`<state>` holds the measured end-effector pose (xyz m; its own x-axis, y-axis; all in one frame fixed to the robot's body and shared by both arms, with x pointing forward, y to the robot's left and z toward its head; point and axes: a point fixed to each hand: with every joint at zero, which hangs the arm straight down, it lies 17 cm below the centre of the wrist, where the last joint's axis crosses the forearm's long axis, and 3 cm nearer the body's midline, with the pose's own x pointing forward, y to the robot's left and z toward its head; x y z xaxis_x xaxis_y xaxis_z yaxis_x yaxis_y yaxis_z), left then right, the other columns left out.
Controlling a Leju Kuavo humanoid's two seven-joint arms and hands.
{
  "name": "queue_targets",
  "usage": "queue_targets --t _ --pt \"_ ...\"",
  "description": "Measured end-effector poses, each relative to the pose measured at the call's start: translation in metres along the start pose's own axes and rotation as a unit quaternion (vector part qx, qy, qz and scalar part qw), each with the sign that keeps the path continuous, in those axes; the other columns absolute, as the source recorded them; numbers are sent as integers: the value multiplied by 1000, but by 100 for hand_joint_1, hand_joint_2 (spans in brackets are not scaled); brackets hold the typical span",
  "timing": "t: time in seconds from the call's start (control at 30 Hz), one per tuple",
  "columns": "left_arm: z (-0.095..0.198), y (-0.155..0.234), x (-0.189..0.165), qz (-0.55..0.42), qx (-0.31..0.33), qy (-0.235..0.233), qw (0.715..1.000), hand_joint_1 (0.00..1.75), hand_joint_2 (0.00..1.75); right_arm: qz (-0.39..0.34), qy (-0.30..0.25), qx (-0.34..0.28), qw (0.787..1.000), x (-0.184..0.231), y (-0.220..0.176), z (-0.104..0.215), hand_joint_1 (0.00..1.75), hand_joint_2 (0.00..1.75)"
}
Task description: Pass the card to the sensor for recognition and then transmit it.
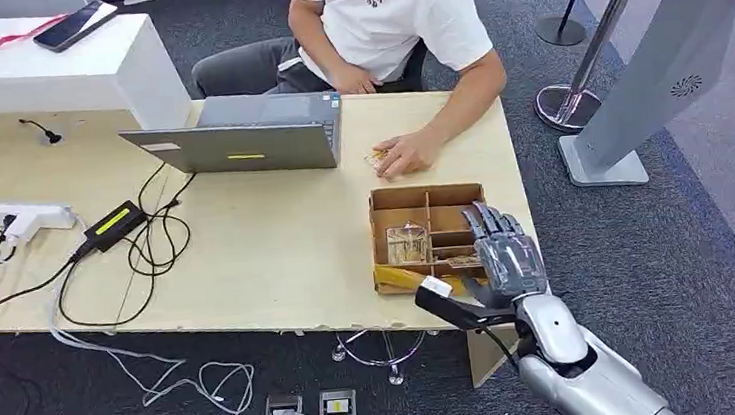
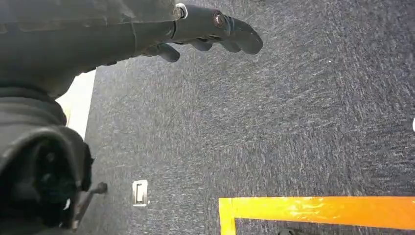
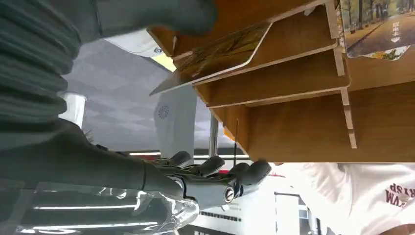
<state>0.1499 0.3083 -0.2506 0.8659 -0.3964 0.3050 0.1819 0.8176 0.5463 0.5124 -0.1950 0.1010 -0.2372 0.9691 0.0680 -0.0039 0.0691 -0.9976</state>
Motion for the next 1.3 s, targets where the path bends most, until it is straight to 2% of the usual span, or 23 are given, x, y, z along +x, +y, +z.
queue_targets --t 1.1,1.3 --pt "1 -2 5 -8 -1 -13 1000 0 0 -23 11 5 1000 -6 10 -3 175 175" --pt "1 -2 5 -11 -1 -15 1000 0 0 -20 16 -27 999 -9 -6 -8 175 175"
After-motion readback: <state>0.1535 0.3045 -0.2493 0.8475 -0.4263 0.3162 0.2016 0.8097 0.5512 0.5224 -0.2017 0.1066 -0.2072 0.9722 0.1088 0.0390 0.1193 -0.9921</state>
